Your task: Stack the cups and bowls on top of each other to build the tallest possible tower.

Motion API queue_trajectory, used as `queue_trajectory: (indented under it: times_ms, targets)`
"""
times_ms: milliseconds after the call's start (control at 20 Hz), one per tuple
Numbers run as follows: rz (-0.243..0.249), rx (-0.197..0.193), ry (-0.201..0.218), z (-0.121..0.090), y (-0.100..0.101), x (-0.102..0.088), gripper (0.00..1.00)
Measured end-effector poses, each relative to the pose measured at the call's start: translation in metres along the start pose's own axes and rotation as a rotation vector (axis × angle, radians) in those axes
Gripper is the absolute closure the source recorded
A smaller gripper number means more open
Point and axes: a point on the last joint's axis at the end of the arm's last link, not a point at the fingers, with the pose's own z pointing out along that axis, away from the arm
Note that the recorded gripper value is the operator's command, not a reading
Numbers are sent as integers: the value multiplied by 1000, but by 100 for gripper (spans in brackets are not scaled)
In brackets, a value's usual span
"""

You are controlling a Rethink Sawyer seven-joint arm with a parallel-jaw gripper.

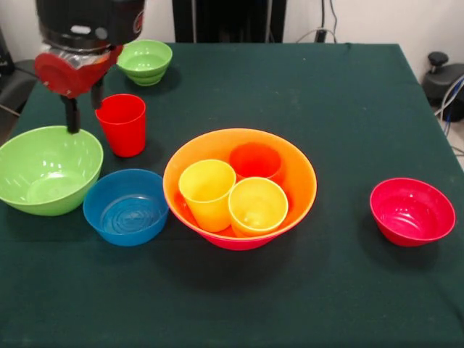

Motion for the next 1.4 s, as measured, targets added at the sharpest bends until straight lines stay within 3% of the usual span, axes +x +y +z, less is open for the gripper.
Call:
queue_trajectory:
  times_ms: [200, 300, 400, 600, 700, 1100, 1400]
  targets:
    - [-152, -1, 11, 34, 5, -43, 0]
    - [-195, 1, 19, 42, 5, -56, 0]
    - [-293, 12, 19, 58, 0, -84, 0]
    - [-362, 19, 6, 69, -7, -104, 0]
    - [-366, 18, -1, 69, -9, -104, 0]
    - [-400, -3, 10, 64, -5, -71, 0]
    - [-428, -35, 25, 68, 0, -67, 0]
